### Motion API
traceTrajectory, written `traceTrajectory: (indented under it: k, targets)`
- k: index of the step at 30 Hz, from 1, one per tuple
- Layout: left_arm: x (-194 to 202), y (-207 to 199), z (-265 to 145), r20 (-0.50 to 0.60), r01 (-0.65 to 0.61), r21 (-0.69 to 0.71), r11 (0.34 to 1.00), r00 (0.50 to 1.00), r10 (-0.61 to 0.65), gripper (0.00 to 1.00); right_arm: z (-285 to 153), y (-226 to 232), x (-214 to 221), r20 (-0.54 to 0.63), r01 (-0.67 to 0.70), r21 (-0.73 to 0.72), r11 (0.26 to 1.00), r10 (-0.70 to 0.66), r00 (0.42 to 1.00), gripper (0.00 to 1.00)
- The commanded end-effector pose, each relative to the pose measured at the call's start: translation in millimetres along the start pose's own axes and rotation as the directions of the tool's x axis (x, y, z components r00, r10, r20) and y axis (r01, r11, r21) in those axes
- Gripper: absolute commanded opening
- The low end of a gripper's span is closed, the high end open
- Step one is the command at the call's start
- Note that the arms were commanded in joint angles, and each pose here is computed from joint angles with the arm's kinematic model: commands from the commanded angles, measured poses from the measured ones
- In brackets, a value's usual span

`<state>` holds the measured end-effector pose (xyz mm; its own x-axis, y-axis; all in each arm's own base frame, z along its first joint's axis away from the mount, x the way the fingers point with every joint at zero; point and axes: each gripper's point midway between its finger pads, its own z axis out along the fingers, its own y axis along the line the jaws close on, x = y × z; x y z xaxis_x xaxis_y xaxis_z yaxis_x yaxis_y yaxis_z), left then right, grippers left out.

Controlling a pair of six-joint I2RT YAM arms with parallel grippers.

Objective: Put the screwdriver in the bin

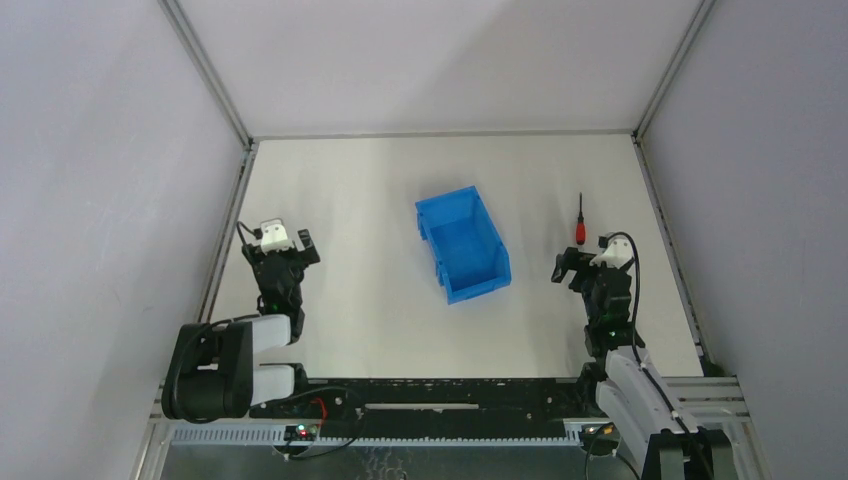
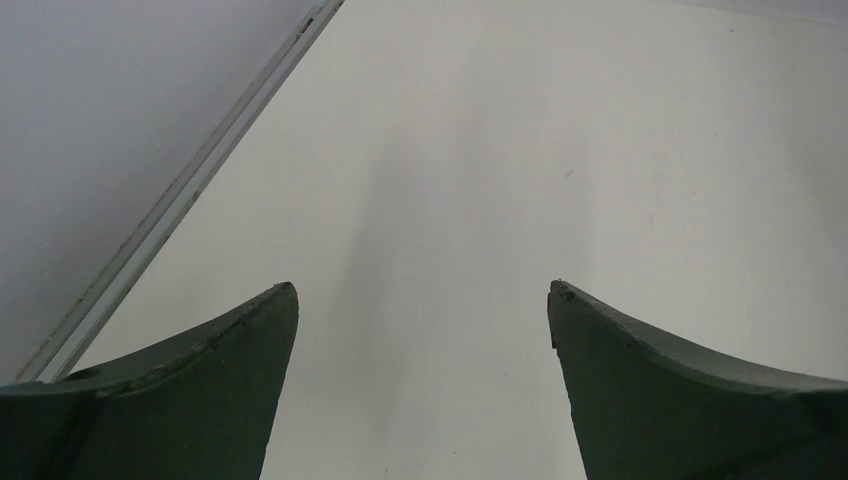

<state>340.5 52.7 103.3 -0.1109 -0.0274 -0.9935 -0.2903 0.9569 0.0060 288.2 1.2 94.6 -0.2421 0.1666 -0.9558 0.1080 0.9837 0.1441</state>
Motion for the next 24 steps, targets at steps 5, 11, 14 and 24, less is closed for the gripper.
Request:
traceTrajectory:
  k: [5,11,14,24]
  targets:
    - [-32,-2,8,0.101,0.018,0.008,1.0,0.995,-0.019,1.0,-1,2,-36,0.102,-0.042,0.014,0.999,0.04,0.994,1.0]
    - [-32,-3,8,0.101,0.018,0.009,1.0,0.995,-0.019,1.0,-4,-4,-74,0.047,-0.062,0.103,0.993,0.058,0.997,1.0]
    - [-32,-3,8,0.101,0.019,0.009,1.0,0.995,-0.019,1.0,-3,-1,-96,-0.075,-0.021,0.134,0.991,0.031,0.997,1.0]
    - [-33,-3,8,0.102,0.019,0.009,1.0,0.995,-0.02,1.0,60,-23,-78,-0.569,0.027,0.253,0.967,0.126,0.813,0.98]
